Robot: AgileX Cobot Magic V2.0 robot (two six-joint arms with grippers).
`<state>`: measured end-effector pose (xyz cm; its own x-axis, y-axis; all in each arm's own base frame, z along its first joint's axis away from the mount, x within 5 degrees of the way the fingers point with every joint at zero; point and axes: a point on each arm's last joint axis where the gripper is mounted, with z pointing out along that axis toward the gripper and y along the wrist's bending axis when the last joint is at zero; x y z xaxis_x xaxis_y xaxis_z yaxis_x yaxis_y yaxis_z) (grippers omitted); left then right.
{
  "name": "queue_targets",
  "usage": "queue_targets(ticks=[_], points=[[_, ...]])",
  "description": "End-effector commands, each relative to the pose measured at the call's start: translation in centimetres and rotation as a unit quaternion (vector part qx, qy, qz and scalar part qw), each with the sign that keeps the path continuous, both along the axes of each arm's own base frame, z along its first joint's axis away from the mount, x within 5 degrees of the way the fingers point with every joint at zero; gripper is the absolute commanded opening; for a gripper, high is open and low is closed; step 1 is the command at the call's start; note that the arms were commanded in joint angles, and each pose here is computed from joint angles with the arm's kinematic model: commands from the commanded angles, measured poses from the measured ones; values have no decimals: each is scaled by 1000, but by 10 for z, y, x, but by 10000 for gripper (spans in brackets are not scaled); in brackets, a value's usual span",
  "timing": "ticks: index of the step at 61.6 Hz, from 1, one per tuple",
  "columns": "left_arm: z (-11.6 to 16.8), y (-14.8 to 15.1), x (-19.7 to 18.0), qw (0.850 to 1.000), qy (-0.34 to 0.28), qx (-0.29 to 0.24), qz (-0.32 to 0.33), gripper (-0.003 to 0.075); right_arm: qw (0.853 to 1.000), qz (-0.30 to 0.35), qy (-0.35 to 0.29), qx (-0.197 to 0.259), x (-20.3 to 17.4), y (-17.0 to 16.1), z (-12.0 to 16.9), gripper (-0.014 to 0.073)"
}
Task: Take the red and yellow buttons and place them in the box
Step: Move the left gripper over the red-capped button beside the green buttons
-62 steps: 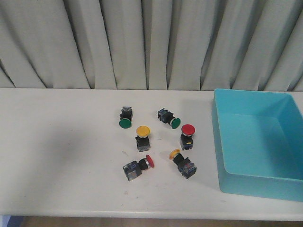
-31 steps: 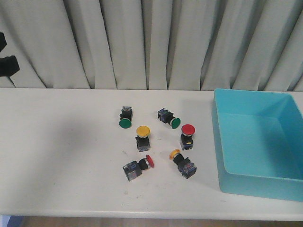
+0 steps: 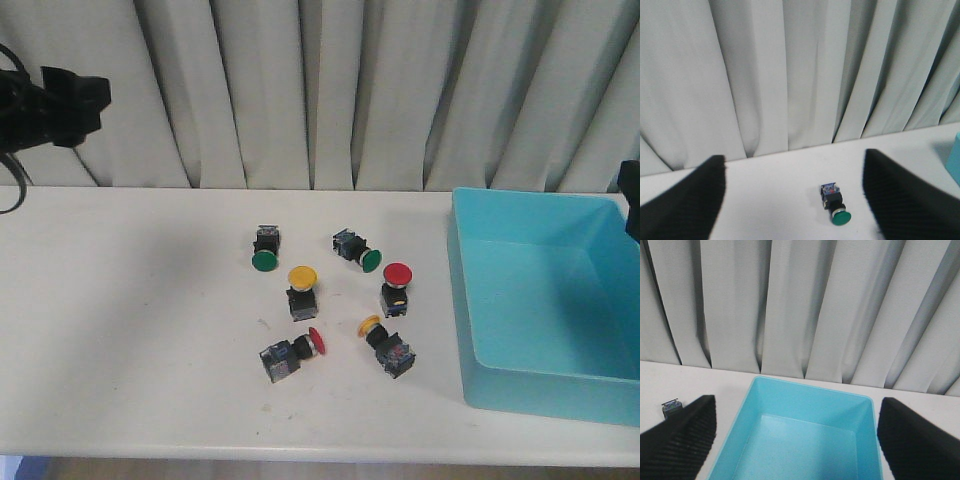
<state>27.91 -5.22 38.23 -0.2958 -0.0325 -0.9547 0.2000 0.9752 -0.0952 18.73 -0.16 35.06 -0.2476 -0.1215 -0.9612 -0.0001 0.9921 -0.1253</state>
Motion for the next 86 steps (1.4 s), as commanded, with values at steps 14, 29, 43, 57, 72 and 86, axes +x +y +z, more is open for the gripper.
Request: queue_targets(ticks=[14, 29, 43, 57, 72, 86], points=[[3, -16, 29, 995, 19, -94, 2, 650, 999, 6, -47, 22, 0, 2, 18, 590], [7, -93, 63, 989, 56, -33, -131, 621, 1000, 1, -21, 22, -1, 1, 13, 544], [-22, -202, 96, 962, 84, 19, -258, 614, 1000, 1, -22, 22, -1, 1, 13, 544], [-71, -268, 115, 939, 130, 40, -315, 609, 1000, 1, -20, 22, -1, 1, 13, 544], [-119, -295, 127, 933, 152, 52, -321, 605, 999, 34, -10, 9, -2, 13, 10, 544], [-149, -298, 137, 938, 171, 55, -295, 596, 997, 71, 10, -7, -4, 26, 7, 544]])
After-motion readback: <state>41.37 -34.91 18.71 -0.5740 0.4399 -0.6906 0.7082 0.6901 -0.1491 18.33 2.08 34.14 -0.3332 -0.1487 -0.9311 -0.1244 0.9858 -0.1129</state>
